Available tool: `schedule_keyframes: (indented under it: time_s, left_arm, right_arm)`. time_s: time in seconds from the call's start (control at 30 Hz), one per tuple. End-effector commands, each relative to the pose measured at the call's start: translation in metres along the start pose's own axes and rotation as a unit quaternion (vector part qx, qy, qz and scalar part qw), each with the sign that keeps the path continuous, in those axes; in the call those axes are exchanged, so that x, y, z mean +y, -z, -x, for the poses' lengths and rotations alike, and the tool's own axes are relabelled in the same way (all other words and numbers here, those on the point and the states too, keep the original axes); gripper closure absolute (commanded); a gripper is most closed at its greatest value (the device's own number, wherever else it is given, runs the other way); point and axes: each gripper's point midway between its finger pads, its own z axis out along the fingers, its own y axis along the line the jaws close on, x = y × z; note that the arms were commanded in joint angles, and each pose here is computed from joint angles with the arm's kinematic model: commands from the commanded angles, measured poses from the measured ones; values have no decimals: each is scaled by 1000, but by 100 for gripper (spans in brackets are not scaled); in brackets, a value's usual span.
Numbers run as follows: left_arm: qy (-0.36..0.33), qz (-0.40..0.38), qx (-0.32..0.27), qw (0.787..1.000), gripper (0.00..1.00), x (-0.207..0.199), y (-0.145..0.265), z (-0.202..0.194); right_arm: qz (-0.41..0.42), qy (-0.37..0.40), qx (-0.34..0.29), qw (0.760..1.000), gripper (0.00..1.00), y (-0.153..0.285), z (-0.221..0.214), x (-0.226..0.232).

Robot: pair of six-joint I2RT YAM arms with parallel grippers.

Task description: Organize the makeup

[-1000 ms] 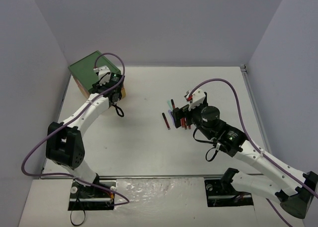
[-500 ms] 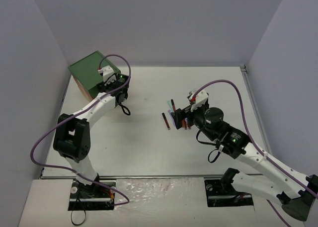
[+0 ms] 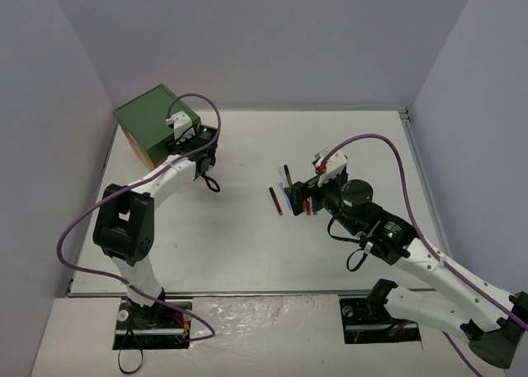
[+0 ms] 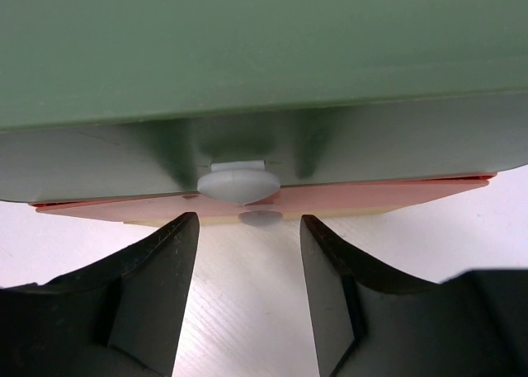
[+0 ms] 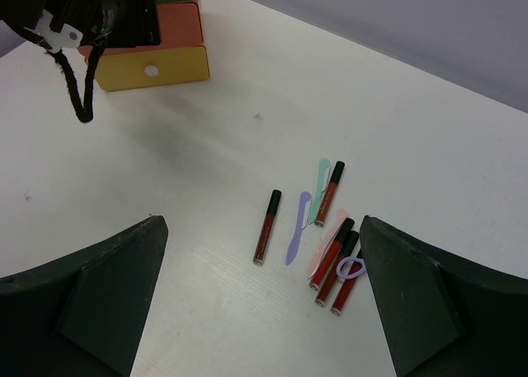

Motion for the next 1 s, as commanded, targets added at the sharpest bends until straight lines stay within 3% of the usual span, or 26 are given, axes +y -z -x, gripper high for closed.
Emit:
schedule_keyframes:
  time_s: [0.0, 0.8, 0.97]
  left_arm:
    - [44, -1, -38, 998, 53, -9, 1, 26]
    - [47, 19, -49, 998, 60, -9, -6, 30]
    - [51, 16, -50, 997, 66, -11, -6, 31]
  right_arm:
    - [4, -15, -42, 999, 0, 1, 21, 1]
    - [16, -12, -42, 999, 0, 0, 19, 5]
    - [17, -11, -42, 999, 0, -1, 19, 6]
